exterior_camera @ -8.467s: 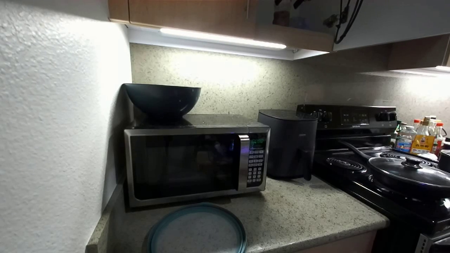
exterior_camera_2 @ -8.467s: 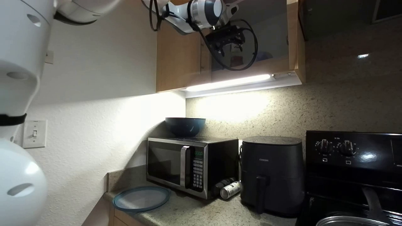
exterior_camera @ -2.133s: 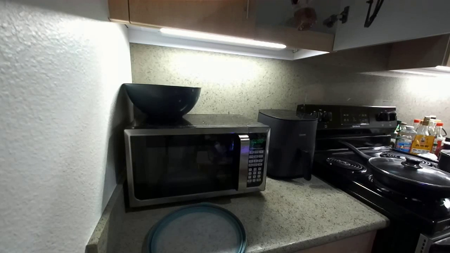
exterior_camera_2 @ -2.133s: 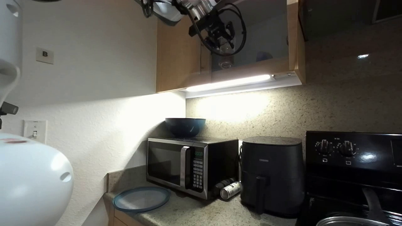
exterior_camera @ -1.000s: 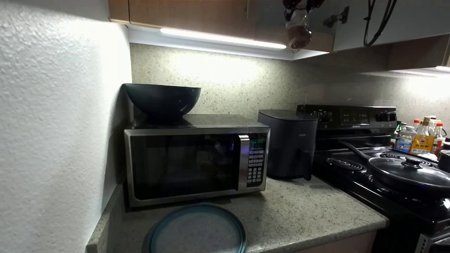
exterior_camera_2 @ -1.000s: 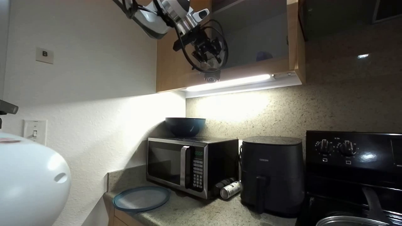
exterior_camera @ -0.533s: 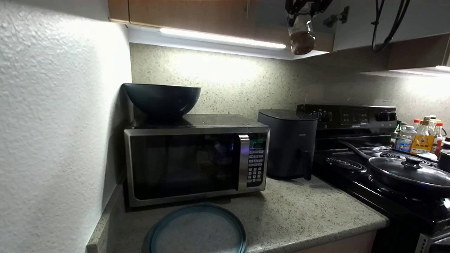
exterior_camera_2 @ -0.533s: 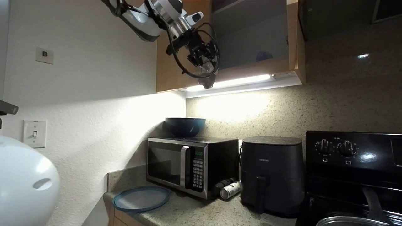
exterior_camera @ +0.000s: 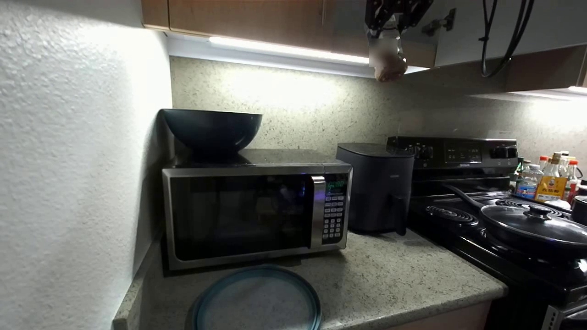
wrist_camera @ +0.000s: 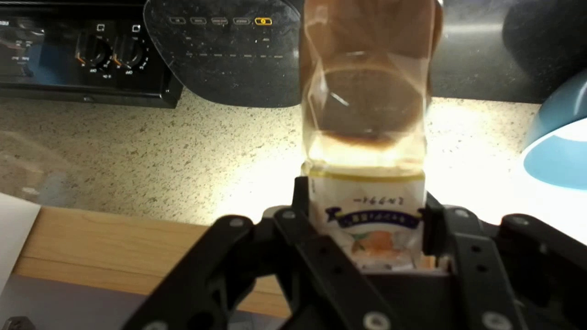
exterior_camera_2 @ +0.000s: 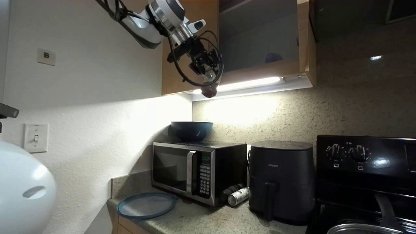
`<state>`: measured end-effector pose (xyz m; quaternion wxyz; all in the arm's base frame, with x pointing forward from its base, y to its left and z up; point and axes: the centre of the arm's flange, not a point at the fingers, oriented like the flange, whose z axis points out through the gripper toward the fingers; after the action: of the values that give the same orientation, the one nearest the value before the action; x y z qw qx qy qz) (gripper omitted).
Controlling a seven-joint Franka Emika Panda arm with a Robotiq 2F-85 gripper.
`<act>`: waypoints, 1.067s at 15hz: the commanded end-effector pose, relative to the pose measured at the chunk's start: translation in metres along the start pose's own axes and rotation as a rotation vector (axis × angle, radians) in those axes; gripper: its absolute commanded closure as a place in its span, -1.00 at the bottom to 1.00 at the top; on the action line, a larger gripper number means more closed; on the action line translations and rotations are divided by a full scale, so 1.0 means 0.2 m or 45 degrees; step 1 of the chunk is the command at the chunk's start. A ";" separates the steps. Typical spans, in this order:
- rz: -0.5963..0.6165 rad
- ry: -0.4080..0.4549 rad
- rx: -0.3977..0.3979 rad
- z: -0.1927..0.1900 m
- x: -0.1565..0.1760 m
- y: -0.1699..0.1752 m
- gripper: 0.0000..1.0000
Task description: Put the bottle in the cupboard on the microwave
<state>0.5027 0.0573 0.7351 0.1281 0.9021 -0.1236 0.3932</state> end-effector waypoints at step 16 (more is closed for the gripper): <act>0.033 0.058 0.144 0.15 -0.17 -0.25 0.49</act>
<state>0.4890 0.0985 0.6759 0.0866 0.8982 -0.1502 0.4040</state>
